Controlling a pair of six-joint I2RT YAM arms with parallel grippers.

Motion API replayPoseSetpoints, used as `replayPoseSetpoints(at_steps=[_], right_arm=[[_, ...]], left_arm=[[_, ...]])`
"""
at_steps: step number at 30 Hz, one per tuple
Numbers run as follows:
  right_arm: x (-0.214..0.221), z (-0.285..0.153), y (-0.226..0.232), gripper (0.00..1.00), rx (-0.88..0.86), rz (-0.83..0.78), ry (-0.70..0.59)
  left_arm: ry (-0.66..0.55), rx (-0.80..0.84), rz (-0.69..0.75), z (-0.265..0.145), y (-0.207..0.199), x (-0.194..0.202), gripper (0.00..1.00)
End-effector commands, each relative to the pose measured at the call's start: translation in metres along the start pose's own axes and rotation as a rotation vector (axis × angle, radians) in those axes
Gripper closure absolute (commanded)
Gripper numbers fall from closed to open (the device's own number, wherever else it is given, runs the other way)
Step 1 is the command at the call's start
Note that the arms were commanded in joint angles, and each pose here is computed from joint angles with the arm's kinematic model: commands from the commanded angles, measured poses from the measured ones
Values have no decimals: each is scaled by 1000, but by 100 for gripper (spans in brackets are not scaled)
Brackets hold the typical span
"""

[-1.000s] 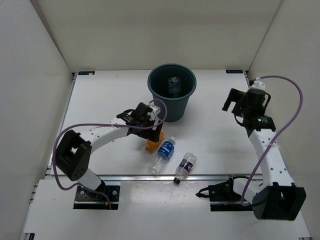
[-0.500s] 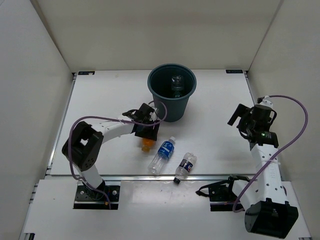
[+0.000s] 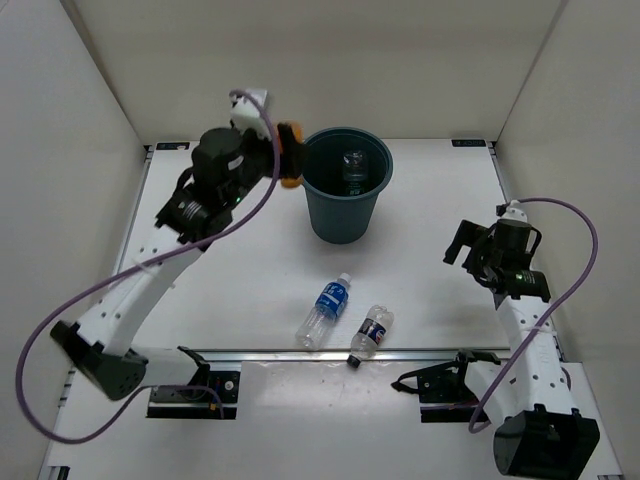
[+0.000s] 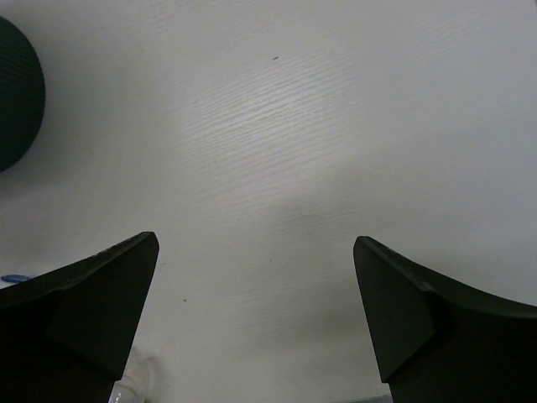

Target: Put the plastic bottles in the bin

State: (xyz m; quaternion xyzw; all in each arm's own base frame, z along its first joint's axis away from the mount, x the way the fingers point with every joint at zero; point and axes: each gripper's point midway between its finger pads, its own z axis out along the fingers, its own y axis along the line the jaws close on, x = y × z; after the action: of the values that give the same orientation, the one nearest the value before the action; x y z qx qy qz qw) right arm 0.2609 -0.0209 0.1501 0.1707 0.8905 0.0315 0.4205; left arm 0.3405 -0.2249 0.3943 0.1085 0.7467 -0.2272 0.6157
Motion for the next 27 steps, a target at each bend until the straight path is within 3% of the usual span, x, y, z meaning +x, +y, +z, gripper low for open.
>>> replayPoseSetpoints(at_steps=[1,4,8,9,10,11,13,15,19,23,26,27], right_arm=[[-5,-12,12,1,-53,-53,-29],[12,-17,21,1,-76,-62,24],[55,-21,41,2,-113,-61,177],[61,-22,45,2,-120,-45,199],[69,-23,52,2,-138,-39,222],[81,-26,59,2,-166,-62,253],[90,-28,73,1,-213,-61,285],[105,-36,90,1,-275,-98,362],[129,-50,107,1,-286,-145,461],[152,-67,128,1,-349,-195,526],[166,-70,136,1,-350,-207,571],[171,-72,139,1,-360,-208,584]], left_arm=[[-67,1,46,56,-9,-22,47],[-65,14,7,104,-17,-32,45],[17,-66,-31,170,-2,-11,44],[69,-60,-34,185,-2,9,39],[66,-69,-41,185,-3,3,36],[70,-83,-46,189,-1,6,22],[51,-76,-45,185,-3,2,8],[54,-58,-35,180,-5,6,1],[40,-66,3,161,-8,-5,2],[101,-114,17,142,5,4,2],[102,-167,22,102,21,-4,2],[133,-180,32,95,27,11,2]])
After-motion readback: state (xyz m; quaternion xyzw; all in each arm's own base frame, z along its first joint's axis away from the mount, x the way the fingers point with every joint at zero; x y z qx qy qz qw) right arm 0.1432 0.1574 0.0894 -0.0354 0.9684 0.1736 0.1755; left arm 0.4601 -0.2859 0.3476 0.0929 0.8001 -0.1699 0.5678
